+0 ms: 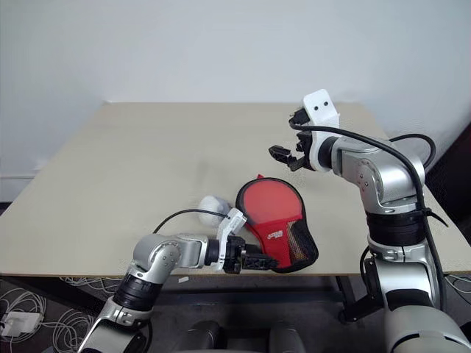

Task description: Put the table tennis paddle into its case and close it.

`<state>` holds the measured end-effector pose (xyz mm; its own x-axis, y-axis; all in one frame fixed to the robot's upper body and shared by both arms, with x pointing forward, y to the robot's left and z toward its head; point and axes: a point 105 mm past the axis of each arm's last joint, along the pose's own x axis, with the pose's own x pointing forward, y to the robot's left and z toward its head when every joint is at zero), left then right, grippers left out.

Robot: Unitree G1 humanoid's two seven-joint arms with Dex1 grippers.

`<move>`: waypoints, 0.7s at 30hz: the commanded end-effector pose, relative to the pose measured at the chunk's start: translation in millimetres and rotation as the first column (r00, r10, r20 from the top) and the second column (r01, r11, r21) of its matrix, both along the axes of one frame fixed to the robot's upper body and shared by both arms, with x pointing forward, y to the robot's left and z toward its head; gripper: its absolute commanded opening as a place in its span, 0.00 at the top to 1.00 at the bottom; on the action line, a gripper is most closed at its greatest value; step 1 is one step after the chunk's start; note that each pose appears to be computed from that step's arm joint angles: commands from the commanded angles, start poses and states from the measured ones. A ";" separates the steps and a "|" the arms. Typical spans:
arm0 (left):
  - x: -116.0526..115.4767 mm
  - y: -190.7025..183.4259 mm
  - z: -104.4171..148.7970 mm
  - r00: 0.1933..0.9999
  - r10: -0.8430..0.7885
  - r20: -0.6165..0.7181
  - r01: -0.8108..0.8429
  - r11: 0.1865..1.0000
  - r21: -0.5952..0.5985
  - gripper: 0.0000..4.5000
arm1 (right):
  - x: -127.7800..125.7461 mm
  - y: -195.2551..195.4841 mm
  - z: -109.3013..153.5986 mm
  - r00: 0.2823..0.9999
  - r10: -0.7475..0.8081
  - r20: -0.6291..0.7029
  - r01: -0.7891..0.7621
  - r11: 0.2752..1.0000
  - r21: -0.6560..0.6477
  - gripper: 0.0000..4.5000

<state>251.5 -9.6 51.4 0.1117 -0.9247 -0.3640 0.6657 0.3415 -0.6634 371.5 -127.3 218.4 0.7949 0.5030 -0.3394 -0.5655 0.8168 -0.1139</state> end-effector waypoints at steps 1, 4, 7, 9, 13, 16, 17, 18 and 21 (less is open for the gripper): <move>8.3 -1.2 -0.8 0.999 0.025 0.023 -0.026 0.999 0.039 0.17 | -2.9 -1.4 16.8 0.998 -0.007 0.059 0.006 1.000 0.020 0.00; 4.2 -1.3 -6.0 1.000 0.002 0.014 -0.003 0.997 0.081 0.17 | -3.1 -0.4 17.9 0.998 -0.006 0.059 0.005 1.000 0.023 0.00; -1.8 -0.4 -11.7 1.000 -0.025 -0.007 0.026 0.993 0.113 0.17 | -3.0 1.4 19.7 0.998 -0.001 0.061 0.000 1.000 0.026 0.00; -4.3 -0.2 -13.3 0.999 -0.037 -0.012 0.038 0.992 0.122 0.25 | -2.7 2.2 20.8 0.998 0.001 0.063 -0.003 1.000 0.026 0.00; -5.7 0.2 -13.0 0.999 -0.039 -0.020 0.041 0.992 0.120 0.51 | -3.4 3.9 23.5 0.998 0.015 0.063 -0.017 1.000 0.025 0.00; -5.7 2.2 -13.8 0.999 -0.037 -0.022 0.039 0.992 0.124 0.74 | -4.6 5.0 24.9 0.998 0.025 0.063 -0.027 0.999 0.021 0.00; -5.8 2.9 -13.6 0.999 -0.035 -0.031 0.038 0.992 0.118 0.82 | -4.9 5.6 25.5 0.998 0.028 0.064 -0.030 0.999 0.021 0.00; -5.8 4.3 -13.4 0.999 -0.032 -0.037 0.037 0.993 0.115 0.90 | -5.3 6.3 25.9 0.997 0.032 0.065 -0.033 0.999 0.020 0.00; -5.6 11.7 -15.2 0.999 -0.030 -0.032 0.033 0.991 0.126 0.99 | -6.5 8.8 28.0 0.997 0.044 0.068 -0.045 0.999 0.016 0.00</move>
<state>252.0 0.4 38.8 0.1001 -0.8737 -0.4761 0.6624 0.4155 -0.6233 369.1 -122.6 221.9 0.7810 0.5220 -0.3430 -0.5812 0.8084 -0.0931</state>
